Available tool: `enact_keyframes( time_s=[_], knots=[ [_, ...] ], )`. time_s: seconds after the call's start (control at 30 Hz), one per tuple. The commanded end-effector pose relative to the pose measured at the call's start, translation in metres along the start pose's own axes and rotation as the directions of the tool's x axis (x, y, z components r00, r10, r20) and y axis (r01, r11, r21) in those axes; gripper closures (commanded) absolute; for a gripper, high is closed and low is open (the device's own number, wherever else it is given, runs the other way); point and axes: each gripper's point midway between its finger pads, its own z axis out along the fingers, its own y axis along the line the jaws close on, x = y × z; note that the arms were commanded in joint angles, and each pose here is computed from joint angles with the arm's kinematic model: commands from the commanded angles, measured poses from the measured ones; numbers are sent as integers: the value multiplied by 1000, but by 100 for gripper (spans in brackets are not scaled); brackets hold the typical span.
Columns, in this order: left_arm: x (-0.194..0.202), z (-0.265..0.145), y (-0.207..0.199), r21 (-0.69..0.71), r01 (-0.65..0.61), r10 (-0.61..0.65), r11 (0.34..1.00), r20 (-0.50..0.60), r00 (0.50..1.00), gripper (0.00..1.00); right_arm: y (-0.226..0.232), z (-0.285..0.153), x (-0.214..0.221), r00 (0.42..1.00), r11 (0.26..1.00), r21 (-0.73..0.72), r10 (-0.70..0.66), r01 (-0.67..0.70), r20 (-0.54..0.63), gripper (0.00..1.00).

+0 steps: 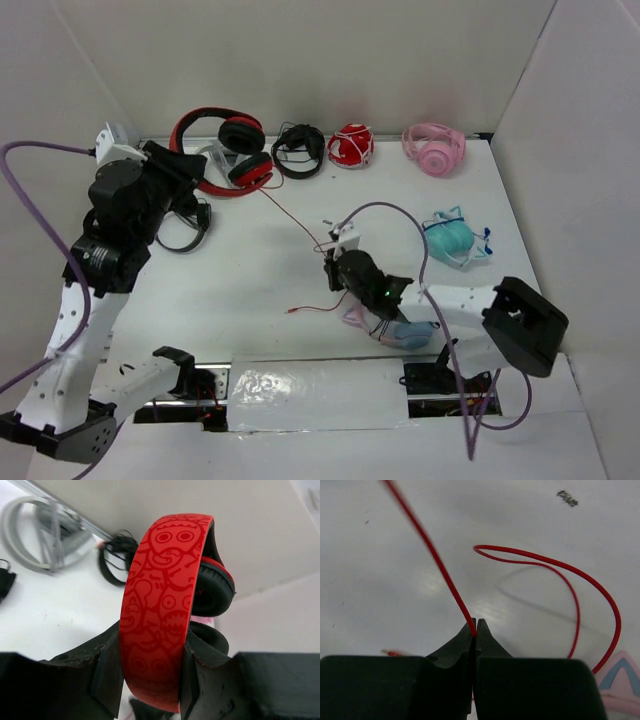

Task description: Wrap the headphones

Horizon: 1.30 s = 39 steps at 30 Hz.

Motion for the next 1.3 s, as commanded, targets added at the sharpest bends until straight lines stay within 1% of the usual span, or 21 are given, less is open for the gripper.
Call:
enact_keyframes(
  time_s=[0.0, 0.07, 0.27, 0.33, 0.4, 0.43, 0.5, 0.53, 0.57, 0.6, 0.63, 0.67, 0.73, 0.8, 0.87, 0.93, 0.97, 1.03, 1.07, 1.17, 1.27],
  knots=[
    [-29, 29, 8, -72, 110, -95, 991, 179, 979, 100, 7, -37, 14, 982, 979, 77, -184, 187, -42, 100],
    [-15, 45, 22, -131, 118, -98, 984, 150, 984, 100, 17, -53, -6, 974, 968, 117, -225, 223, 1, 100],
    [19, 71, 59, -283, 128, -106, 951, 92, 990, 100, 76, -108, -47, 907, 913, 65, -407, 402, 104, 100],
    [29, 78, 73, -333, 122, -101, 935, 81, 992, 100, 96, -125, -69, 895, 909, 51, -415, 413, 165, 100],
    [42, 82, 88, -379, 102, -89, 920, 53, 995, 100, 102, -136, -87, 870, 893, 45, -448, 449, 205, 100],
    [47, 83, 91, -378, 48, -41, 925, 25, 999, 100, 104, -141, -98, 856, 882, 46, -466, 468, 226, 100],
    [58, 94, 87, -299, -45, 40, 953, -22, 999, 100, 102, -152, -122, 831, 873, 67, -481, 483, 278, 100],
    [60, 97, 85, -252, -149, 139, 956, -55, 989, 100, 103, -157, -132, 828, 877, 66, -471, 475, 304, 100],
    [71, 100, 89, -227, -195, 179, 954, -91, 980, 100, 104, -166, -144, 807, 866, 54, -483, 496, 339, 100],
    [76, 102, 79, -154, -234, 218, 960, -113, 969, 100, 106, -172, -154, 794, 861, 44, -486, 507, 365, 100],
    [86, 102, 80, -125, -262, 242, 957, -151, 958, 100, 109, -181, -167, 762, 841, 34, -507, 540, 403, 100],
    [88, 102, 83, -129, -264, 243, 956, -158, 957, 100, 108, -184, -171, 764, 847, 24, -492, 532, 418, 100],
    [100, 98, 71, 9, -351, 346, 936, -194, 918, 100, 99, -194, -195, 717, 821, 51, -525, 568, 458, 100],
    [112, 87, 54, 172, -400, 430, 900, -204, 880, 100, 94, -208, -223, 692, 838, 36, -474, 545, 545, 100],
    [121, 76, 44, 282, -416, 477, 864, -199, 856, 100, 78, -212, -245, 663, 840, 53, -464, 540, 588, 100],
    [132, 55, 28, 445, -435, 548, 782, -161, 821, 100, 83, -219, -257, 606, 799, 17, -470, 601, 642, 100],
    [135, 49, 23, 488, -436, 564, 756, -148, 812, 100, 77, -221, -269, 587, 794, 40, -482, 607, 651, 100],
    [144, 30, 12, 588, -419, 594, 692, -134, 793, 100, 88, -216, -268, 539, 729, 16, -520, 684, 662, 100],
    [147, 24, 9, 621, -413, 606, 666, -128, 785, 100, 88, -216, -277, 526, 725, 30, -527, 688, 667, 100],
    [156, 11, 2, 678, -396, 629, 619, -127, 767, 100, 100, -202, -287, 513, 696, 16, -543, 718, 665, 100],
    [160, 15, 9, 645, -413, 636, 642, -149, 757, 100, 109, -192, -289, 511, 671, -14, -550, 741, 660, 100]
  ],
)
